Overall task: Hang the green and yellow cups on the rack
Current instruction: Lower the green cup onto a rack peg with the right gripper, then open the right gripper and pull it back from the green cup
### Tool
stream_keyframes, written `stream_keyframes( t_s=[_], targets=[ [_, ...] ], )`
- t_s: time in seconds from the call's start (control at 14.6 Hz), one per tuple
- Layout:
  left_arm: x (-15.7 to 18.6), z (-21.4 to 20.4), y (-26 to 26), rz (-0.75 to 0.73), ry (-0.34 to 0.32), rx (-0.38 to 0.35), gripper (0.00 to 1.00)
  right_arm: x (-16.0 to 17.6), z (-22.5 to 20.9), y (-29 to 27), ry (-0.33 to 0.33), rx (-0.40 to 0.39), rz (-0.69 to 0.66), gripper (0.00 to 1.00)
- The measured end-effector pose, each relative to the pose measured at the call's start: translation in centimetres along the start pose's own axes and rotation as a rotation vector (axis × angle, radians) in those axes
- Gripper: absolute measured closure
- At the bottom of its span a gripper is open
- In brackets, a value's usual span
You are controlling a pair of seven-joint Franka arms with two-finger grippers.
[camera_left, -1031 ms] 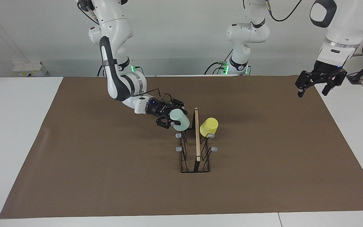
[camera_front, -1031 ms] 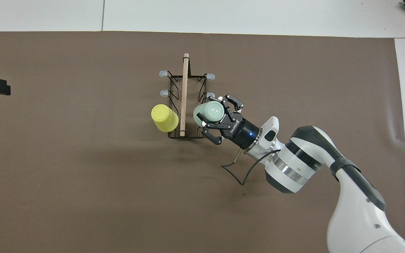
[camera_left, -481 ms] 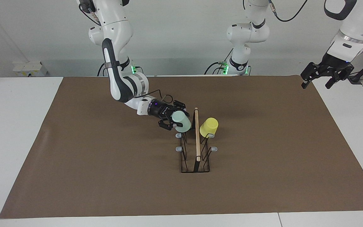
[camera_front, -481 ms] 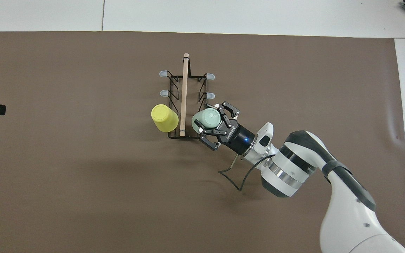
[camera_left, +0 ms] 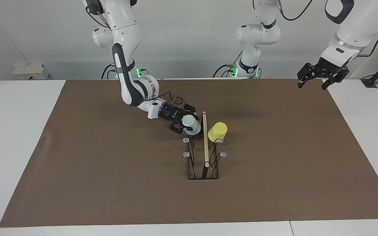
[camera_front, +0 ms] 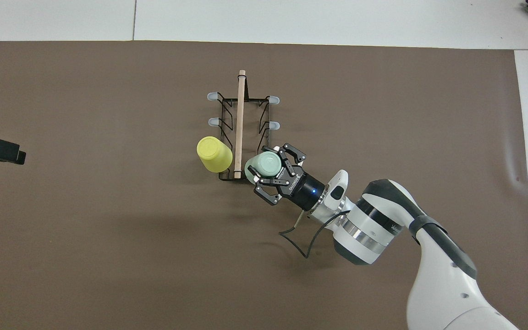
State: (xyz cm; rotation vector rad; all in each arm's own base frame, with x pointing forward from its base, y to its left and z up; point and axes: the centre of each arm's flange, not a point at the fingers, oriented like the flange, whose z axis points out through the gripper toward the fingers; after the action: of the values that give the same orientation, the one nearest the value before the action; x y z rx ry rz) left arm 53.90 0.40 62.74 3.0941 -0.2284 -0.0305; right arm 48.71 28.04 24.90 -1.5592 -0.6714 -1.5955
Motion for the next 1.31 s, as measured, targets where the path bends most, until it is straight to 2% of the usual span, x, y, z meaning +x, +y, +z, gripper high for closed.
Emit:
stream_keyframes(
  t_s=[0.07, 0.14, 0.34, 0.41, 0.69, 0.82, 1.31],
  targets=[
    [-0.2, -0.2, 0.0, 0.001, 0.001, -0.001, 0.0, -0.1, -0.1, 0.1, -0.001, -0.002, 0.0, 0.39],
    [-0.3, -0.3, 0.0, 0.001, 0.002, -0.001, 0.0, -0.2, -0.1, 0.1, -0.005, -0.004, 0.001, 0.34],
    [-0.4, -0.3, 0.0, 0.001, 0.004, -0.001, 0.0, -0.7, -0.4, -0.2, -0.025, -0.006, 0.007, 0.02],
    [-0.4, -0.3, 0.0, 0.0, 0.004, 0.0, 0.0, -0.8, -0.4, -0.2, -0.028, -0.005, 0.007, 0.0],
    [-0.4, -0.9, -0.1, -0.001, 0.014, 0.005, 0.0, -0.7, -0.3, -0.2, -0.038, 0.004, 0.003, 0.0],
    [-0.5, -0.8, -0.1, -0.002, 0.0, 0.009, 0.0, -0.4, -0.5, 0.2, -0.084, 0.015, -0.02, 0.0],
    [-0.6, -0.6, 0.2, 0.004, -0.014, 0.011, 0.0, 5.6, -1.6, 2.0, -0.163, -0.045, -0.105, 0.0]
  ],
)
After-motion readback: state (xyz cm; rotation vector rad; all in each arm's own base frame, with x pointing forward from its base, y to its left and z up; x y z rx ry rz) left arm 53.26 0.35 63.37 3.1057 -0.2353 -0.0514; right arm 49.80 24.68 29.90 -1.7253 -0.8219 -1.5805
